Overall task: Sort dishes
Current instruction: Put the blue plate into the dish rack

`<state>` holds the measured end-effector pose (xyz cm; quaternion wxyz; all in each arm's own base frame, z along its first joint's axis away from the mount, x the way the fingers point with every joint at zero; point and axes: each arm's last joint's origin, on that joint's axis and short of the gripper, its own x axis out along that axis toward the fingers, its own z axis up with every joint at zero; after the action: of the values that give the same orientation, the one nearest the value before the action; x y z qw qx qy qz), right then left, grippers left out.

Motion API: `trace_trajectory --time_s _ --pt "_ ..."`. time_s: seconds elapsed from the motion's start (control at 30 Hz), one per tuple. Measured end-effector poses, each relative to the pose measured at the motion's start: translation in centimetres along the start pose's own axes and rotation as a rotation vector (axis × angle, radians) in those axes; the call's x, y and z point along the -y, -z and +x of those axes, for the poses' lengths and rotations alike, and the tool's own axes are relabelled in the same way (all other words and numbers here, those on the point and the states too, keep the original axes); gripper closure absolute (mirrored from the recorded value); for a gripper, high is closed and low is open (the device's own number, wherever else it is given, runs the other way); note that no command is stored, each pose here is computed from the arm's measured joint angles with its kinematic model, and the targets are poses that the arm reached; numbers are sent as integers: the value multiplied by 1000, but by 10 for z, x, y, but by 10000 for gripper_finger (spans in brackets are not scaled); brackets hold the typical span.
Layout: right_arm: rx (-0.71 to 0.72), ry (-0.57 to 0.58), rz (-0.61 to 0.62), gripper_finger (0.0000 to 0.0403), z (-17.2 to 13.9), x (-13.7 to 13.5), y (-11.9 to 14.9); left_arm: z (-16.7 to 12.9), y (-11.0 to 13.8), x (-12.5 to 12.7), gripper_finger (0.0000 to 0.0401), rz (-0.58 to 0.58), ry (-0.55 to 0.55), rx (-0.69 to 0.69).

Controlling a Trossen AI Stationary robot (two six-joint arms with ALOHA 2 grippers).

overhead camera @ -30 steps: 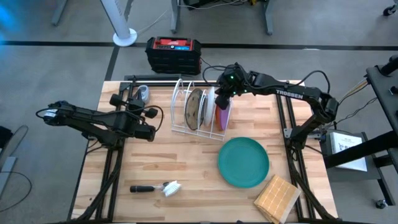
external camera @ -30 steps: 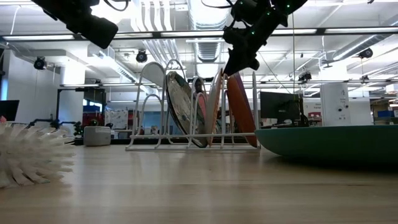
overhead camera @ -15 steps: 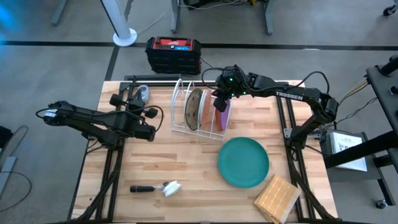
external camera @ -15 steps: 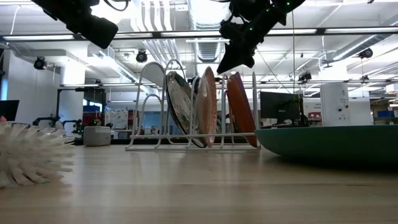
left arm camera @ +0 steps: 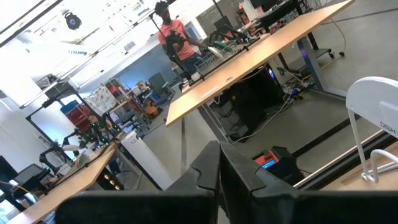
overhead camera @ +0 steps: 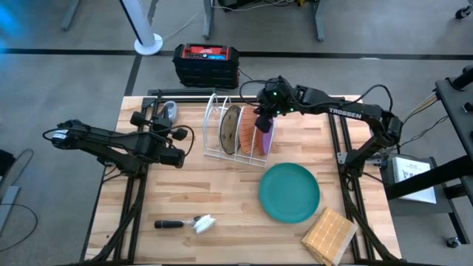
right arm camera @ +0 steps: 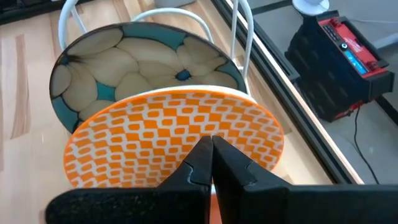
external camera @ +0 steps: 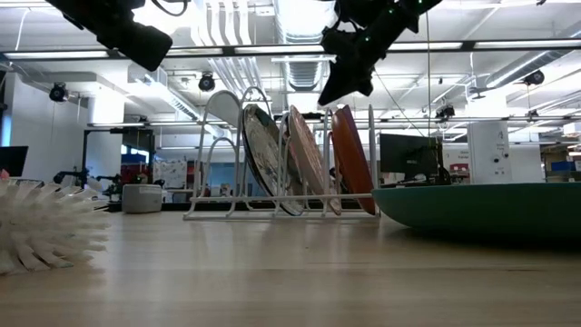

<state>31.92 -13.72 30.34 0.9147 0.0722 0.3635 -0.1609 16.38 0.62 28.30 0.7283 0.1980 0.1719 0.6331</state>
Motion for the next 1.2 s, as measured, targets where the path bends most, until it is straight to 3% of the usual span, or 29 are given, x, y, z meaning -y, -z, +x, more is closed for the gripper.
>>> trace_trajectory --time_s 0.43,0.63,0.97,1.1,1.2 --pt "-59 -11 10 403 -53 -8 8 0 -1 0 401 15 4 -5" --pt "-98 20 41 403 -81 -23 28 -1 -22 6 401 4 97 -112" --pt "-153 1 111 403 -105 -52 93 -22 -54 61 401 68 440 -340" --pt "-191 -33 172 403 -109 -63 130 -50 -77 83 401 120 548 -338" --pt "-205 -7 227 403 -109 -68 156 -76 -98 91 401 135 557 -265"
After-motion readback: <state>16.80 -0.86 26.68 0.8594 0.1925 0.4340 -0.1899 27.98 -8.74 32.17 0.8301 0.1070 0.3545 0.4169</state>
